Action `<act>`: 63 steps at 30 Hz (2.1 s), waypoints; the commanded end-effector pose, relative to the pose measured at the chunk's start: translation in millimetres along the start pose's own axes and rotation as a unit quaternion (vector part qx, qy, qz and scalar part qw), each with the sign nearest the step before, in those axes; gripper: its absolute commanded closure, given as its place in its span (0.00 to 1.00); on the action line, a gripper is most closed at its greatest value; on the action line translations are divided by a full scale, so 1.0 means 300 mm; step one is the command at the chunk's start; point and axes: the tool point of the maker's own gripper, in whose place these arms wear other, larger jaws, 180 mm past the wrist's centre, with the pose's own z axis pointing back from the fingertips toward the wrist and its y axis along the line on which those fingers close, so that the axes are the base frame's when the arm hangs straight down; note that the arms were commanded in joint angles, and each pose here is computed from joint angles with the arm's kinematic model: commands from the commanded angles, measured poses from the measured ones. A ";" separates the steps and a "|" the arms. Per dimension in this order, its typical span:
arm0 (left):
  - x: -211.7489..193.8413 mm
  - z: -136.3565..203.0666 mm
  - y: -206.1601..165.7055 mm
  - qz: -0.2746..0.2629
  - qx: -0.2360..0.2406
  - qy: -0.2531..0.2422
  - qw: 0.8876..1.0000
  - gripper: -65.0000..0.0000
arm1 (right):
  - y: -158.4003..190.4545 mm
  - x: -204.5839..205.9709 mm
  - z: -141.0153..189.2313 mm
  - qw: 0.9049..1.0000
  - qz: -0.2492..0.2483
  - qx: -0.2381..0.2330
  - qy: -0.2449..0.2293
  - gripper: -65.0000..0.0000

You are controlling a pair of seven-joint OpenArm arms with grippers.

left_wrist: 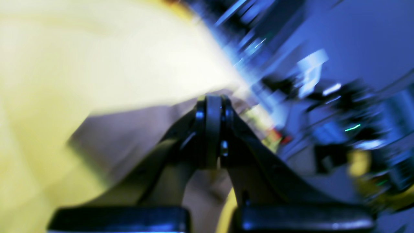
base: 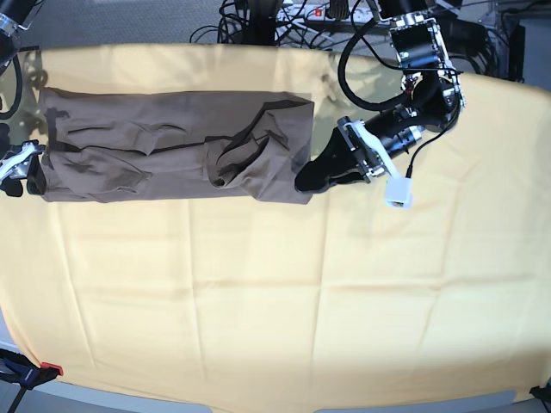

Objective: Fold the T-shirt properly
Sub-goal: 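Press the folded end flat with the left gripper while the right gripper holds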

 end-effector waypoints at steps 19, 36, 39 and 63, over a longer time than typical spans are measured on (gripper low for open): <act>-0.171 -0.236 -0.134 -0.125 -0.036 0.131 0.983 1.00 | -0.015 0.049 0.018 1.000 0.010 -0.006 -0.019 0.51; -0.200 -0.199 -0.180 -0.090 -0.069 0.133 0.985 1.00 | -0.027 0.103 0.026 0.999 0.007 -0.008 -0.047 0.51; -0.142 -0.201 -0.230 -0.106 -0.093 0.107 0.984 1.00 | -0.048 0.150 0.070 0.996 -0.021 -0.002 -0.084 0.51; -0.143 -0.183 -0.229 -0.120 -0.090 0.119 0.981 1.00 | -0.050 -0.282 0.027 0.947 -0.284 0.147 -0.010 0.32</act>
